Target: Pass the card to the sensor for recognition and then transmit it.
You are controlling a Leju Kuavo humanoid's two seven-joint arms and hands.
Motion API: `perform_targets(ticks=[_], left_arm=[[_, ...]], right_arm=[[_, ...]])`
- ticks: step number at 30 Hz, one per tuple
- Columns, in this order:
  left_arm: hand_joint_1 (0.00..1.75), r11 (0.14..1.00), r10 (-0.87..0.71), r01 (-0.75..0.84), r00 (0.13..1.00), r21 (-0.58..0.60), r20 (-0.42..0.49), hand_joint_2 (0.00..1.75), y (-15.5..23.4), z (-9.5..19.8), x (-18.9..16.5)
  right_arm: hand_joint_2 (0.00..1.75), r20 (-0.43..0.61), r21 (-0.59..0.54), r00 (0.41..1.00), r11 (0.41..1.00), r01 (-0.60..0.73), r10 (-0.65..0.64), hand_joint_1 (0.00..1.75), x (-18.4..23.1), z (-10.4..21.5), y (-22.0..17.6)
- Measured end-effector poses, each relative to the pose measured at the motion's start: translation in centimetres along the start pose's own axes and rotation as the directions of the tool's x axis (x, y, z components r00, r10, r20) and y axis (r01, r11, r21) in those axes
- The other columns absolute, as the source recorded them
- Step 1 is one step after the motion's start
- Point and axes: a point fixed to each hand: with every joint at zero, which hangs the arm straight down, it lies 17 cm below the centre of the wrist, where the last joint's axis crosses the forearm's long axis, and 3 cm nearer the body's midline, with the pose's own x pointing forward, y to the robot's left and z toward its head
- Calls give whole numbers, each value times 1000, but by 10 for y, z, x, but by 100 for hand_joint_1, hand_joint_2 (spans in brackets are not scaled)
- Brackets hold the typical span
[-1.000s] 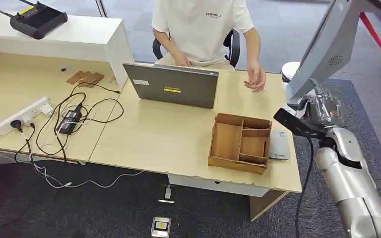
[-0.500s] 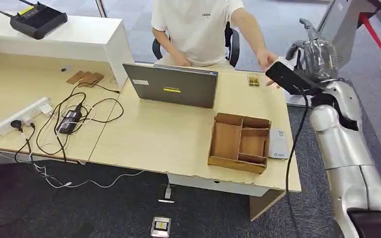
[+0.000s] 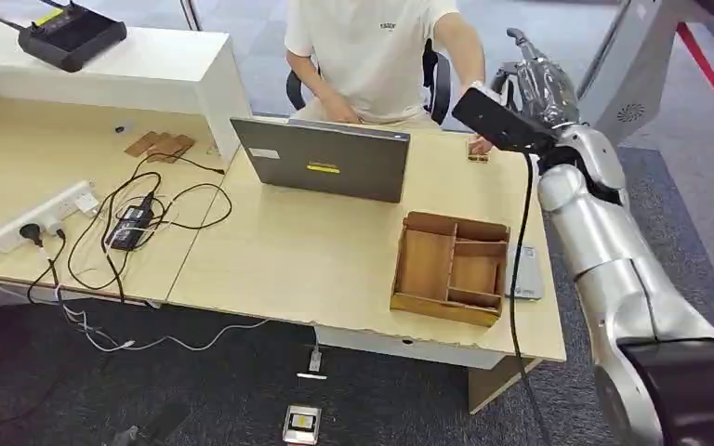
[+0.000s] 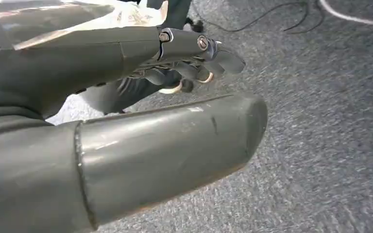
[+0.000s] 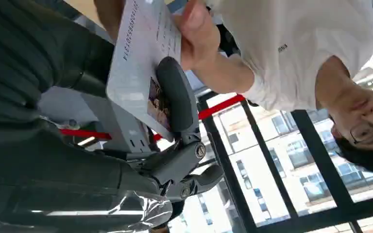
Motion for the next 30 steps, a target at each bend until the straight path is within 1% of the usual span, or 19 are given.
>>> perform_targets(ticks=[1,2,3,4,8,13,21,23,26,28,30], left_arm=[[0,1000,-5,5,1000,-1,6,0,1,-1,4],[0,1000,-12,12,1000,-3,14,0,2,-2,11],[0,1000,-17,17,1000,-7,20,0,2,-3,13],[0,1000,-21,21,1000,-10,23,0,2,-3,15],[0,1000,-23,23,999,-14,23,0,1,-2,15],[0,999,-29,30,999,-15,25,0,0,-2,15],[0,999,-28,29,999,-14,22,0,0,-2,15],[0,1000,-21,22,1000,-14,20,0,0,-2,15],[0,1000,-11,11,1000,-13,15,0,-1,-1,11],[0,1000,-1,1,1000,-10,9,0,-3,0,7],[0,1000,9,-9,1000,-8,3,0,-4,1,2]], right_arm=[[175,-12,19,1000,1000,4,-4,175,-1,0,7],[175,-35,53,999,999,9,-7,126,-3,-1,20],[175,-53,80,999,997,15,-11,0,-8,2,31],[175,-71,97,997,995,22,-16,0,-14,4,38],[175,-97,111,995,993,34,-24,0,-22,8,45],[175,-121,104,992,994,41,-28,0,-33,11,47],[175,-108,70,989,992,106,-98,0,-32,11,41],[175,-104,63,983,985,161,-154,0,-30,10,39],[175,-105,67,954,955,288,-280,0,-23,10,38],[175,-121,82,909,909,409,-398,0,-20,12,41],[175,-144,99,845,842,531,-516,0,-15,17,47]])
